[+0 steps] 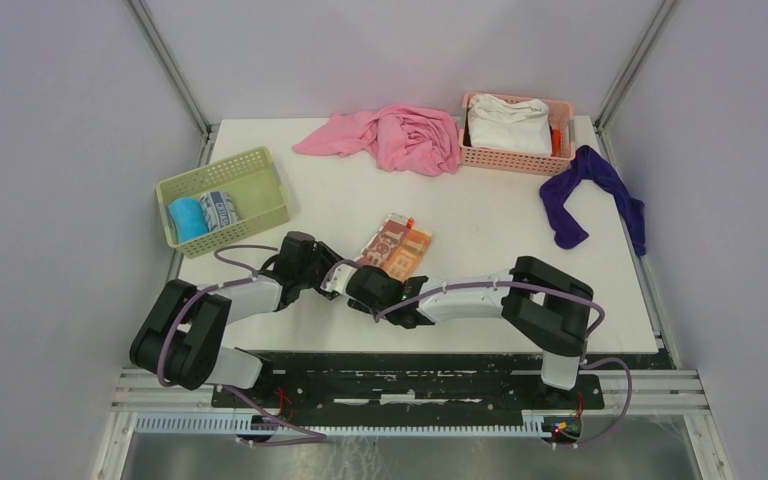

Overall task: Roll the towels
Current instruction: Roll the towel at the center of the board.

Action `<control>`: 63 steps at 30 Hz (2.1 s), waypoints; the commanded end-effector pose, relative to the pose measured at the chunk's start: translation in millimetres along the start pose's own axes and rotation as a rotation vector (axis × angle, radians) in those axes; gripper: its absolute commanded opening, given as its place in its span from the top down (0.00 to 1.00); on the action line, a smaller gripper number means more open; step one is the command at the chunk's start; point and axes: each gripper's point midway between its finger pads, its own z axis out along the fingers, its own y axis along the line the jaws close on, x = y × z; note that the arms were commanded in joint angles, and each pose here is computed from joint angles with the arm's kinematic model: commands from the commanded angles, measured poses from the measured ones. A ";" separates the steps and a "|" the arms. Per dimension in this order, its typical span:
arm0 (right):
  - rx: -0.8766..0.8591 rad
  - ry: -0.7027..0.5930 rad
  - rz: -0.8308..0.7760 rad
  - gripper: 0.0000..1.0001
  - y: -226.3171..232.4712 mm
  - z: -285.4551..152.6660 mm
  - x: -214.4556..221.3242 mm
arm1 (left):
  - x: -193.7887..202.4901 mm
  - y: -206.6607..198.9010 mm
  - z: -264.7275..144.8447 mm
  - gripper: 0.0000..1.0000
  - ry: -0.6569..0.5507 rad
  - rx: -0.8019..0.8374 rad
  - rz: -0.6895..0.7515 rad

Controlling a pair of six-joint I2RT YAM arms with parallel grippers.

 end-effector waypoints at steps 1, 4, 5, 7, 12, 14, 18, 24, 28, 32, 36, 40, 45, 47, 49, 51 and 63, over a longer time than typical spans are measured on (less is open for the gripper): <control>0.133 0.001 -0.016 0.49 -20.9 7.6 -4.6 | 5.3 62.9 -0.3 0.43 -0.016 -0.225 -0.044; 0.145 0.007 -0.022 0.49 -22.5 8.6 -2.5 | 5.8 63.2 -0.2 0.43 -0.013 -0.226 -0.043; 0.146 0.006 -0.022 0.49 -23.0 8.2 -3.2 | 6.2 63.3 -0.3 0.43 -0.011 -0.226 -0.044; 0.147 -0.001 -0.021 0.49 -24.7 6.7 -5.1 | 6.1 62.8 0.0 0.43 -0.011 -0.224 -0.042; 0.129 0.012 0.009 0.50 -32.5 9.2 -4.2 | 5.2 60.5 0.1 0.43 -0.012 -0.218 -0.035; 0.120 0.023 0.025 0.55 -36.6 12.2 -1.0 | 5.2 59.5 0.1 0.43 -0.011 -0.216 -0.033; 0.064 0.049 0.067 0.81 -39.8 19.6 7.8 | 3.7 56.5 0.2 0.43 -0.014 -0.209 -0.026; -0.207 0.046 0.158 0.99 -17.8 11.3 -1.1 | -0.8 41.7 -7.5 0.39 -0.036 -0.162 0.010; -0.537 -0.028 0.334 0.99 -1.2 -15.0 -27.8 | -6.4 30.2 -21.6 0.33 -0.075 -0.128 0.052; -0.823 -0.103 0.484 0.99 2.5 -36.7 -49.3 | -9.4 19.9 -39.5 0.29 -0.111 -0.086 0.090; -1.065 -0.142 0.624 1.00 2.0 -43.2 -59.8 | -5.0 16.2 -49.3 0.28 -0.110 -0.042 0.096; -1.127 -0.108 0.752 0.99 -4.1 -23.6 -50.0 | -0.1 15.7 -49.3 0.28 -0.091 -0.015 0.088; -1.144 -0.050 0.921 0.99 -8.6 6.2 -28.8 | 1.0 9.7 -43.1 0.28 -0.068 -0.002 0.089; -1.140 -0.020 0.974 1.00 -10.1 16.0 -19.8 | 1.5 5.6 -40.2 0.28 -0.056 0.010 0.093; -1.134 0.004 1.009 0.99 -12.0 22.4 -12.9 | -0.8 -0.1 -37.4 0.28 -0.055 0.019 0.099; -1.124 0.024 1.031 0.99 -12.5 27.5 -6.9 | -4.2 -4.8 -34.3 0.28 -0.060 0.022 0.106; -1.046 0.127 1.075 0.97 -8.9 47.4 18.4 | -14.6 -0.2 -2.1 0.36 -0.036 -0.071 0.100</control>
